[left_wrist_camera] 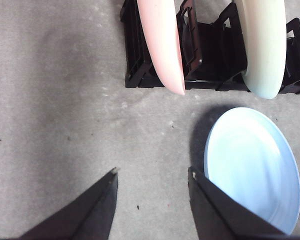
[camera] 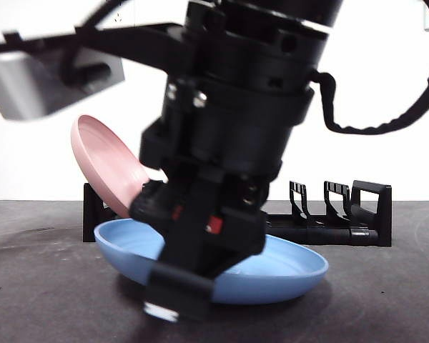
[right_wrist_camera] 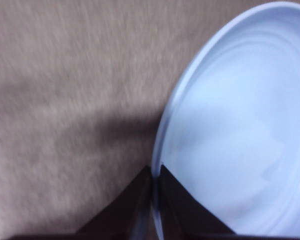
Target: Place the plate
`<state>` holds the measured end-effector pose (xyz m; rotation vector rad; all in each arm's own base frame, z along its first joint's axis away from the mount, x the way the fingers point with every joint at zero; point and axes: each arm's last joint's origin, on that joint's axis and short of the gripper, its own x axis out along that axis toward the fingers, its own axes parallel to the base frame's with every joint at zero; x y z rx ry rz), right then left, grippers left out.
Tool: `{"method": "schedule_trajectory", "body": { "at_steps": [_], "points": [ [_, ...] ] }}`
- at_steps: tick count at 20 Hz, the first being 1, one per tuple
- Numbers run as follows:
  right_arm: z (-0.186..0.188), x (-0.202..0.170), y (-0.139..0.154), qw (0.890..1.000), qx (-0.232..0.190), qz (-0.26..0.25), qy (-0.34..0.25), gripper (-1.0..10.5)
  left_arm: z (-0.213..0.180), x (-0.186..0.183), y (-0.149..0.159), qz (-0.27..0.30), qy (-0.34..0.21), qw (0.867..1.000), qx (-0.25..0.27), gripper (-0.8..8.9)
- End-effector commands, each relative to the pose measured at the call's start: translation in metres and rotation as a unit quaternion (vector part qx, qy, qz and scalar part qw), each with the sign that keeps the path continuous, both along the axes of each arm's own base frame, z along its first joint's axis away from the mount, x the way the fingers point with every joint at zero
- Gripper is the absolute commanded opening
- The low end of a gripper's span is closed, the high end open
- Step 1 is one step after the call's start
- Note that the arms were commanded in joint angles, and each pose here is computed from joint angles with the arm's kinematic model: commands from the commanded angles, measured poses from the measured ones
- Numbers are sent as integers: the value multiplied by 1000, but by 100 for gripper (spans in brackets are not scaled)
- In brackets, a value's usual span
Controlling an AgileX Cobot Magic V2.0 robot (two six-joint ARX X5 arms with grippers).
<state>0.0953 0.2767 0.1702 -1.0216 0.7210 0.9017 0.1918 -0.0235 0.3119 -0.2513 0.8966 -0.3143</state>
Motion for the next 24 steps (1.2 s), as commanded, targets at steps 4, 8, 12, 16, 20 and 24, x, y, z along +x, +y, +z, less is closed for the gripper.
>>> {"method": "schedule_trajectory", "body": {
  "at_steps": [4,8,12,16,20,24],
  "points": [
    [-9,-3,4,1000,-16,13,19,79,6,3,-1,-5,-9,1000,0,222],
    [-9,-3,5,1000,-15,14,19,139,6,3,-1,-5,-8,1000,0,222],
    [5,-7,6,1000,5,17,15,258,6,3,-1,-5,-8,1000,0,222],
    [42,-12,-1,996,89,3,13,258,6,3,-1,-5,-9,1000,0,222],
    [95,4,-31,974,215,-65,-16,258,7,4,-1,-4,-18,1000,-1,222],
    [137,36,-85,933,309,-173,-65,258,11,8,-1,-2,-46,999,-5,222]
  ]
}}
